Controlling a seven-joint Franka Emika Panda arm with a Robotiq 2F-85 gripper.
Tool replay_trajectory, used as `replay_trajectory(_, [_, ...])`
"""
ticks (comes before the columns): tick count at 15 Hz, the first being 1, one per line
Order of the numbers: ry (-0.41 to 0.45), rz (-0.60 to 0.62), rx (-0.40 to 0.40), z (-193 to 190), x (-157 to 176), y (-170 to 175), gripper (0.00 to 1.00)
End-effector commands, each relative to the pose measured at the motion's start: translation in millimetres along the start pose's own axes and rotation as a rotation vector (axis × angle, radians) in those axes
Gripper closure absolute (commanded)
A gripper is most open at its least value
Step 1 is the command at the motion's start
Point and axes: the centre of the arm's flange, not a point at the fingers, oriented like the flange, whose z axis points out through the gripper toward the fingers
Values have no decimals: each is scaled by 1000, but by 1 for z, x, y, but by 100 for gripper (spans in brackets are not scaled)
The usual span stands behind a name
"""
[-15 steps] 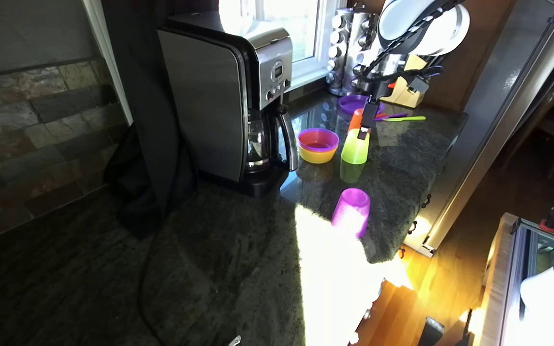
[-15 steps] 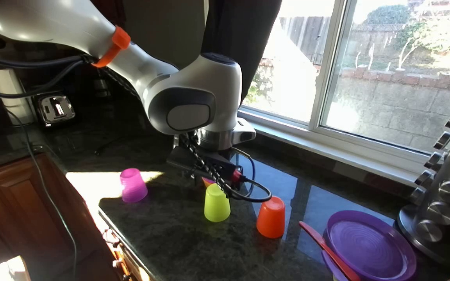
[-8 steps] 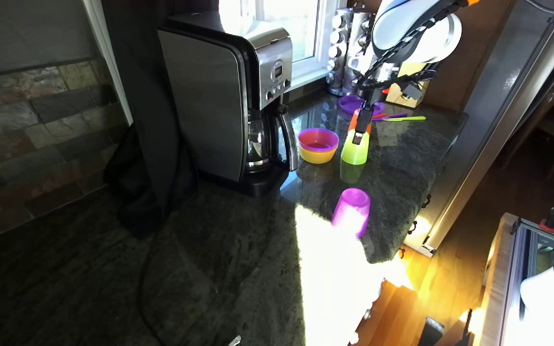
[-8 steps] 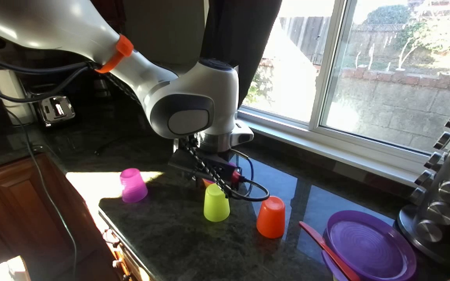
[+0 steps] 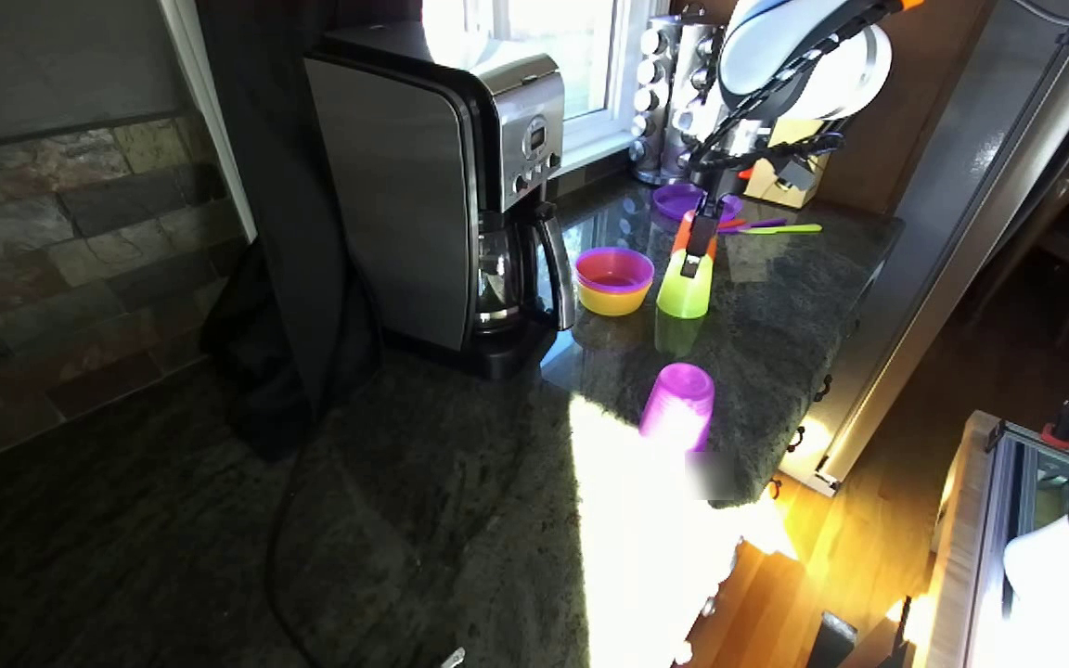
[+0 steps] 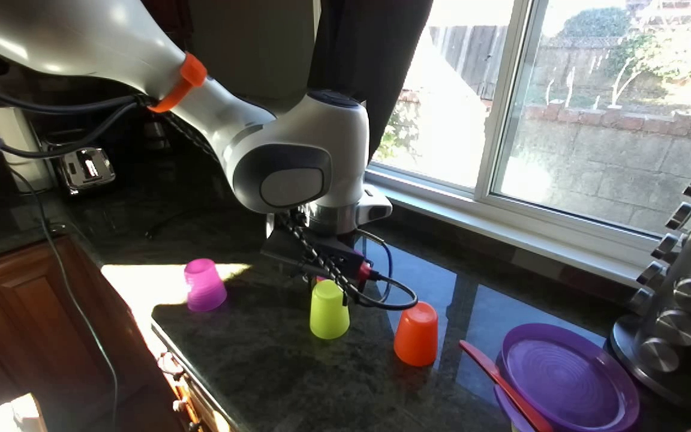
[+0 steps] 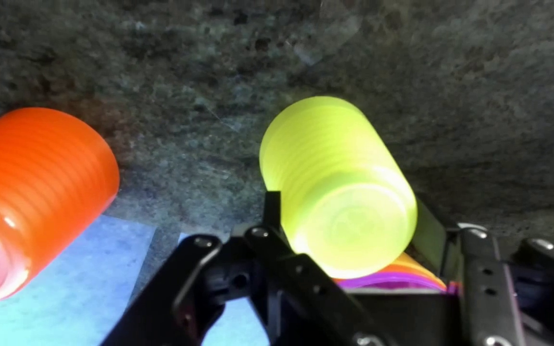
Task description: Stack the cups
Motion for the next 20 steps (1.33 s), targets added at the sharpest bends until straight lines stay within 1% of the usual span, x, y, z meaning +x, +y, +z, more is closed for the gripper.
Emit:
replay_trajectory(1, [-25,-1,1,-33,-11,8,58])
replay_trajectory(2, [-22,-1,-4,-48,-13,10,58])
replay_trajectory(4, [12,23,-21,-81,-18,18,58])
replay_trajectory(6, [64,62,-35,-119,-19,29,58])
replay_trajectory(8, [121,107,-58,-153,-14,46,58])
replay_trajectory(10, [162,159,-80,-174,-5,69,58])
replay_trajectory(11, [186,201,-98,-180,1,82,58])
replay_trajectory(13, [198,276,-97,-182,9,107,58])
replay_trajectory(15, [200,338,-90,-176,17,130,58])
replay_trajectory(17, [175,383,-78,-165,23,147,58])
replay_trajectory(18, [155,408,-83,-159,26,153,58])
replay_trajectory(20, [101,452,-64,-145,28,164,58])
